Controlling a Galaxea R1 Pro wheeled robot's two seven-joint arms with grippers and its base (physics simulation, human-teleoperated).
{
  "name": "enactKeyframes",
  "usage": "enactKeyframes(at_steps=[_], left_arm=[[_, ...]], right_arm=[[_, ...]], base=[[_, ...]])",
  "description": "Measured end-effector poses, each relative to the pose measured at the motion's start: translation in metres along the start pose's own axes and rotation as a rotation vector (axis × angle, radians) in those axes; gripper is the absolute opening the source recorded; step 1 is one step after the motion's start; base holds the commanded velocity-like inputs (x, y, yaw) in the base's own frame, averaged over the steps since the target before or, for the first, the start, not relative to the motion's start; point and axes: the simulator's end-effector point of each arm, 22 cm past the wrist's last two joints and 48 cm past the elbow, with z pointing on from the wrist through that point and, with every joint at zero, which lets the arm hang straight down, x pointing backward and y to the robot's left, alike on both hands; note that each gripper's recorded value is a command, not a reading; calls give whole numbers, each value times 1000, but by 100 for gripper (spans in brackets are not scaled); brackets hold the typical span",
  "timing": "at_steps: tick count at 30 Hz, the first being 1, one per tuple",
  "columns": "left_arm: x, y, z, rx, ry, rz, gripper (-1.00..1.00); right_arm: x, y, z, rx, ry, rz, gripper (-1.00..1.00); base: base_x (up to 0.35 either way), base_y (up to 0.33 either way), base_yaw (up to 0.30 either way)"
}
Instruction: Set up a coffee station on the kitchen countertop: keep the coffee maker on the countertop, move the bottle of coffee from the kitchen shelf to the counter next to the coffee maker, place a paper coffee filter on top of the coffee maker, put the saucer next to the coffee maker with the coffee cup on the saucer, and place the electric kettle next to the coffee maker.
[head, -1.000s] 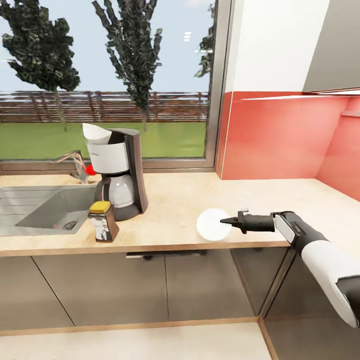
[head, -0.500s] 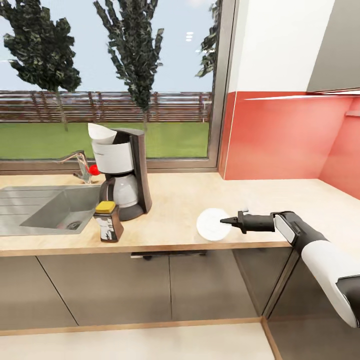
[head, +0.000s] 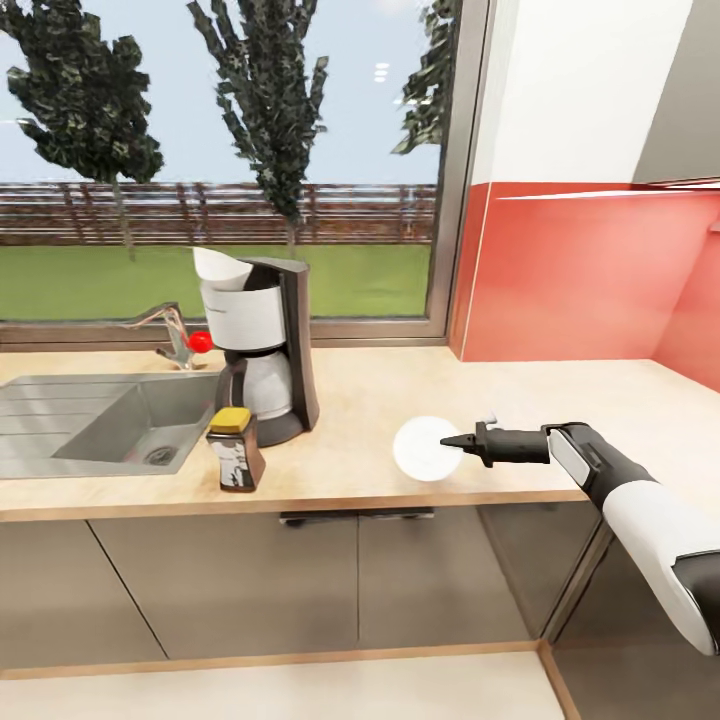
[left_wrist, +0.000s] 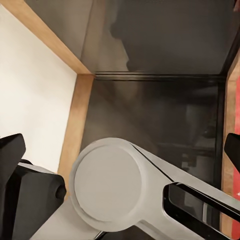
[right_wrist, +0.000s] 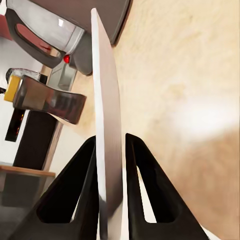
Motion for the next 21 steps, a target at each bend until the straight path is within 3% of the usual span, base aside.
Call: enactKeyframes(at_steps=[21], left_arm=[[0, 0, 0, -1, 0, 1, 100]], right_arm=[[4, 5, 10, -12, 13, 0, -100]], base=[[73, 56, 0]])
